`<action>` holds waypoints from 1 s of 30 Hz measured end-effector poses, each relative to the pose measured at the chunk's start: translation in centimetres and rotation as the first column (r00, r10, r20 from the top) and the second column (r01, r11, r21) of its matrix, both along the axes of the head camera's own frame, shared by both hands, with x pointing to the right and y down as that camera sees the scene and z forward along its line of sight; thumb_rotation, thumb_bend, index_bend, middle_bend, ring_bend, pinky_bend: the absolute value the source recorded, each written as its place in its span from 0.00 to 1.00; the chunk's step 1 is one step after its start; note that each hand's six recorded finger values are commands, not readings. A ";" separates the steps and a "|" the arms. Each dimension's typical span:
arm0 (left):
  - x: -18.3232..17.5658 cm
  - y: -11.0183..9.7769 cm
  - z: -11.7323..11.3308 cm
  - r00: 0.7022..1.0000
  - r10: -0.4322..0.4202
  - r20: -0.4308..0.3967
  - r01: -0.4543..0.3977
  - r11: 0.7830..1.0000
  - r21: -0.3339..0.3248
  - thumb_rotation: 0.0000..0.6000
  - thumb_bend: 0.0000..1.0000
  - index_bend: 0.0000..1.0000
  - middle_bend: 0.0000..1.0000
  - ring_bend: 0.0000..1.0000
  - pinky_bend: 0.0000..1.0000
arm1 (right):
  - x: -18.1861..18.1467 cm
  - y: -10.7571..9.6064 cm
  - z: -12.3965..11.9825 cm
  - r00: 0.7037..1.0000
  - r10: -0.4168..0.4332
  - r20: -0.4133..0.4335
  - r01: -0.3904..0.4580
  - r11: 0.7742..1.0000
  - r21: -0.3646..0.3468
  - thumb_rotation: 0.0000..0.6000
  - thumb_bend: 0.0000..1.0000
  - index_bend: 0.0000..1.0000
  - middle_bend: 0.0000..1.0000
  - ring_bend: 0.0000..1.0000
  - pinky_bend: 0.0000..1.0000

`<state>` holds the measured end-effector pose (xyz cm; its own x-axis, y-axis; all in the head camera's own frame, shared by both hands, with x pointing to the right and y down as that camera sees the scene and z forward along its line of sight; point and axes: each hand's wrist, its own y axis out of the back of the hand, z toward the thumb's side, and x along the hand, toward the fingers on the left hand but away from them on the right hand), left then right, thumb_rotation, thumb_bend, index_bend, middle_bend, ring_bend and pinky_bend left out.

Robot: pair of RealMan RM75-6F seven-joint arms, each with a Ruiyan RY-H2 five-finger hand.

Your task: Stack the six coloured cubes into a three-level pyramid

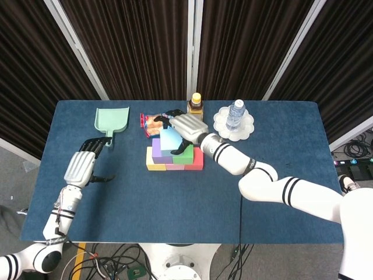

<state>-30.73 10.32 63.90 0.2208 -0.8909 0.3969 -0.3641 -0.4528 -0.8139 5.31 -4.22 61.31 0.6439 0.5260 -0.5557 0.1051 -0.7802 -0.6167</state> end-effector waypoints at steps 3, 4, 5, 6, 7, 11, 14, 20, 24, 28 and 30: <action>0.0 0.0 0.0 1.000 0.001 0.001 -0.001 1.000 -0.001 1.00 0.02 0.13 0.11 0.10 0.11 | 0.1 0.0 0.0 1.000 -0.001 -0.005 0.001 1.000 0.001 1.00 0.16 0.13 0.42 0.04 0.00; 0.0 0.0 0.0 1.000 0.002 0.000 -0.002 1.000 -0.001 1.00 0.02 0.13 0.11 0.10 0.11 | 0.1 0.0 0.0 1.000 0.000 -0.006 0.000 1.000 0.000 1.00 0.16 0.13 0.42 0.04 0.00; 0.0 0.0 0.0 1.000 0.002 0.000 -0.002 1.000 -0.001 1.00 0.02 0.13 0.11 0.10 0.11 | 0.2 0.0 0.1 1.000 0.001 -0.006 -0.001 1.000 0.000 1.00 0.16 0.13 0.42 0.04 0.00; 0.0 0.0 0.0 1.000 0.002 0.000 -0.002 1.000 -0.001 1.00 0.02 0.13 0.11 0.10 0.11 | 0.2 0.0 0.1 1.000 0.003 -0.007 -0.002 1.000 0.001 1.00 0.16 0.13 0.42 0.04 0.00; 0.0 0.0 0.0 1.000 0.003 0.000 -0.003 1.000 -0.001 1.00 0.02 0.13 0.11 0.10 0.11 | 0.2 0.0 0.1 1.000 0.004 -0.008 -0.004 1.000 0.002 1.00 0.16 0.13 0.42 0.03 0.00; 0.0 0.1 0.0 1.000 0.002 0.000 -0.002 1.000 -0.002 1.00 0.02 0.13 0.11 0.10 0.11 | 0.3 0.0 0.1 1.000 0.010 -0.008 -0.010 1.000 -0.001 1.00 0.16 0.13 0.42 0.03 0.00; 0.0 0.1 0.0 1.000 0.001 -0.001 -0.001 1.000 -0.005 1.00 0.02 0.13 0.11 0.10 0.11 | 0.2 0.0 0.1 1.000 0.012 -0.006 -0.012 1.000 -0.001 1.00 0.16 0.13 0.42 0.03 0.00; 0.0 0.0 0.0 1.000 0.001 -0.002 -0.001 1.000 -0.002 1.00 0.02 0.13 0.11 0.10 0.11 | 0.1 0.2 0.0 1.000 0.013 -0.003 -0.013 1.000 -0.003 1.00 0.16 0.12 0.41 0.02 0.00; -0.1 0.1 0.1 1.000 0.000 -0.002 0.000 1.000 -0.003 1.00 0.02 0.13 0.11 0.10 0.11 | 0.0 0.2 0.1 1.000 0.009 -0.009 -0.009 1.000 -0.002 1.00 0.16 0.12 0.41 0.02 0.00; -0.1 0.1 0.1 1.000 -0.001 -0.003 0.001 1.000 -0.005 1.00 0.02 0.13 0.11 0.10 0.11 | 0.1 0.3 0.2 1.000 0.011 -0.015 -0.011 1.000 0.000 1.00 0.16 0.12 0.41 0.02 0.00; -0.2 0.1 0.1 1.000 -0.003 -0.003 0.003 1.000 -0.006 1.00 0.02 0.13 0.11 0.10 0.11 | 0.0 0.3 0.2 1.000 0.012 -0.017 -0.012 1.000 0.000 1.00 0.16 0.12 0.41 0.02 0.00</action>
